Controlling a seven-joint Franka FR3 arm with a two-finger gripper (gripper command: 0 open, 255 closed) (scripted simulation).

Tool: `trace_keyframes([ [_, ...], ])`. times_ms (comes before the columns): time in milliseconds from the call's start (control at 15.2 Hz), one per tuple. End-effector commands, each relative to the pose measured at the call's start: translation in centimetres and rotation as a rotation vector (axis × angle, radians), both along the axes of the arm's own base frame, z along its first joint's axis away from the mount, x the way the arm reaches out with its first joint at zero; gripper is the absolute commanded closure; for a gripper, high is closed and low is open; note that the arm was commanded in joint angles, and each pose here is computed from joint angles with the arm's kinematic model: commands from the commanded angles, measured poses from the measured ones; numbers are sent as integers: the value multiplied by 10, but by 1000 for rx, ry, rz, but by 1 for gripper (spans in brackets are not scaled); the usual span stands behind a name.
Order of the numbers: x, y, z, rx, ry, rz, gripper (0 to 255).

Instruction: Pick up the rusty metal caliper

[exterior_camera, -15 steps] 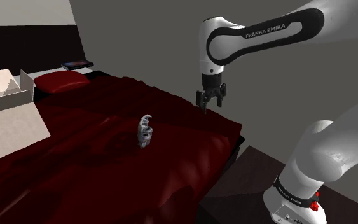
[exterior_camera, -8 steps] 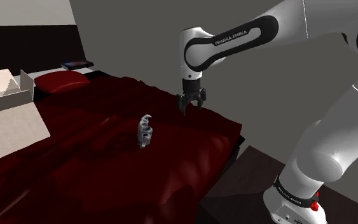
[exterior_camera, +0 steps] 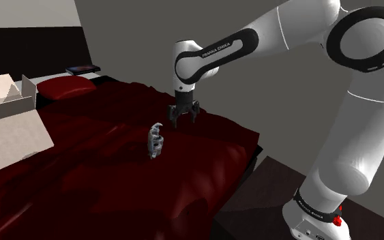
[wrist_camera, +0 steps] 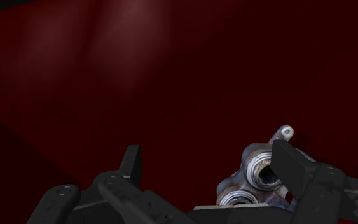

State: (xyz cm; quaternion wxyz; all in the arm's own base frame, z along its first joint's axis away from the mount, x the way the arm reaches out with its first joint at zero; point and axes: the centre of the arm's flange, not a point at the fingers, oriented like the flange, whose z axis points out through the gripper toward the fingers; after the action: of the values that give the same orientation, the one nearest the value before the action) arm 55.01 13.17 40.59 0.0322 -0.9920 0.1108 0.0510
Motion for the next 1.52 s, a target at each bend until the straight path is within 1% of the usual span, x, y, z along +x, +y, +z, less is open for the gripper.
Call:
trace_keyframes([
  [0, 25, 8, -10, 15, -8, -9, 0],
  [660, 130, 55, -47, 90, -48, -46, 0],
  [726, 135, 58, -49, 93, -50, -48, 0],
  [1188, 135, 58, -86, 93, -50, -48, 0],
  [1320, 135, 58, -89, 93, -50, -48, 0],
  [1386, 135, 57, -89, 93, -50, -48, 255],
  [1452, 136, 56, -88, 93, -50, -48, 255],
])
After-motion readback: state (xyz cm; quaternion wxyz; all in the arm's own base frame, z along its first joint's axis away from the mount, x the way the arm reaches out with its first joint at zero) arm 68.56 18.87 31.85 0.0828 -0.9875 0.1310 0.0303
